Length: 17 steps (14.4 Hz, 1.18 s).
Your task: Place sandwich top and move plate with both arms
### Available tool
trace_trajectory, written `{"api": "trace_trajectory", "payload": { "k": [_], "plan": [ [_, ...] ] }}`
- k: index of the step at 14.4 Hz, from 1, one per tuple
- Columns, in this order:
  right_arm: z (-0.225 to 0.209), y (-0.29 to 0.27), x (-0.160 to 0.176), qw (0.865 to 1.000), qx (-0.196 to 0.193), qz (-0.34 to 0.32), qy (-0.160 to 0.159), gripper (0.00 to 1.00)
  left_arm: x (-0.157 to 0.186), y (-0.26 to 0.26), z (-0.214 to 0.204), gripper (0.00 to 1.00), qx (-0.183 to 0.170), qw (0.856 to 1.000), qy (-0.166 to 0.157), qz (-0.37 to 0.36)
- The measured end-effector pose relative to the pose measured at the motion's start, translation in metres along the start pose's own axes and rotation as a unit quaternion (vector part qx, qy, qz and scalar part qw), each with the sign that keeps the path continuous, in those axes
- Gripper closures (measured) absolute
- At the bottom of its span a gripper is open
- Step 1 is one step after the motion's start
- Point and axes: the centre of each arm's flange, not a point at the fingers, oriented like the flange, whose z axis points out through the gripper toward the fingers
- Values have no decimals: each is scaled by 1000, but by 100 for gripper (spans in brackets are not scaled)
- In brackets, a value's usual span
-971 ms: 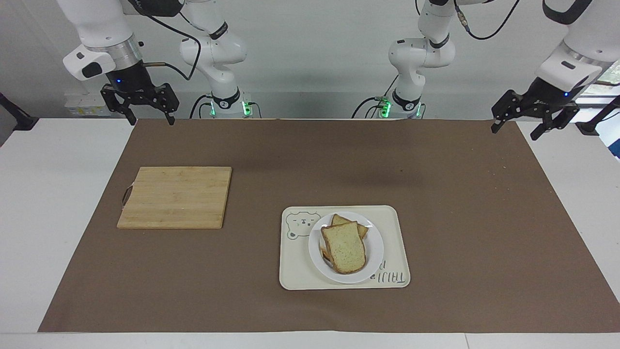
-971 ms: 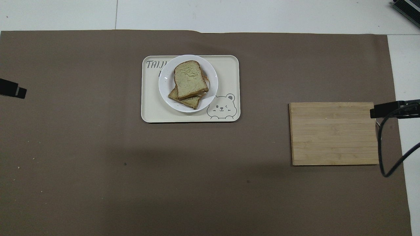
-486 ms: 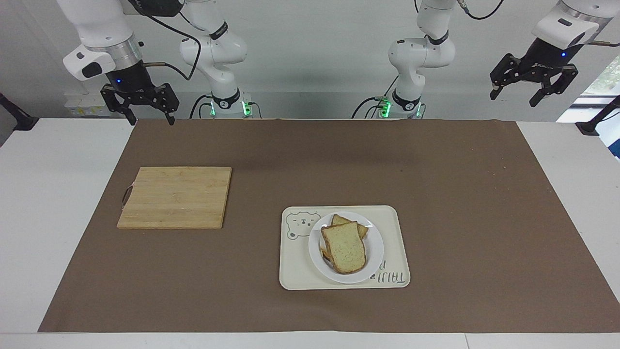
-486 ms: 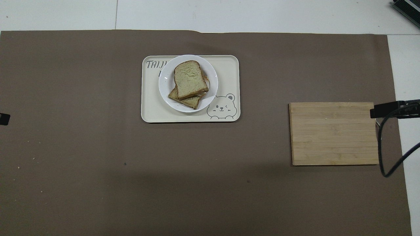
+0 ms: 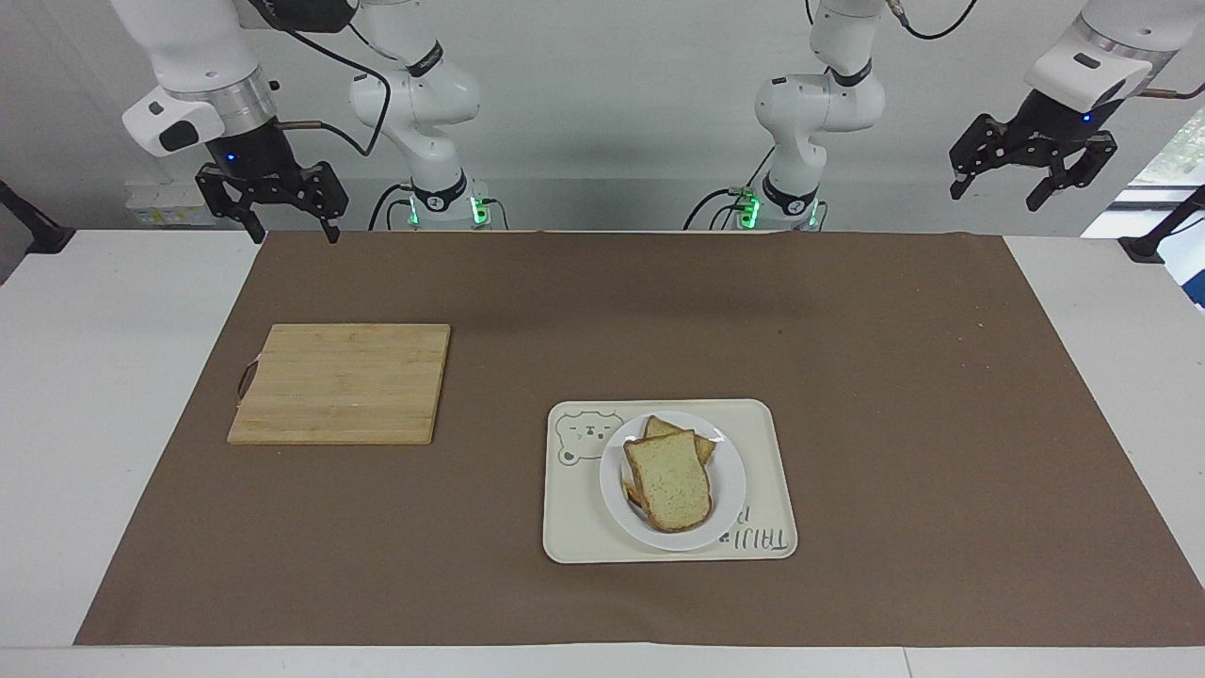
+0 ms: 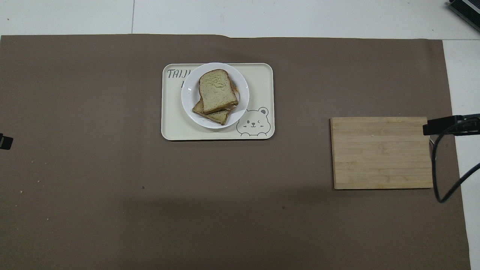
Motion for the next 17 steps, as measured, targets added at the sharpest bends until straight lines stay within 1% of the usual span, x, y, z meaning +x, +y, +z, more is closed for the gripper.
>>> {"api": "trace_trajectory", "payload": {
  "k": [8,12,17],
  "plan": [
    [0,0,0,1000,0,0,0,0,-4,0,0,0,1,1000,3,-4],
    [0,0,0,1000,0,0,0,0,-2,-1,-2,0,3,999,12,-35],
    [0,0,0,1000,0,0,0,0,2,1,3,0,3,999,8,-37]
  ]
}}
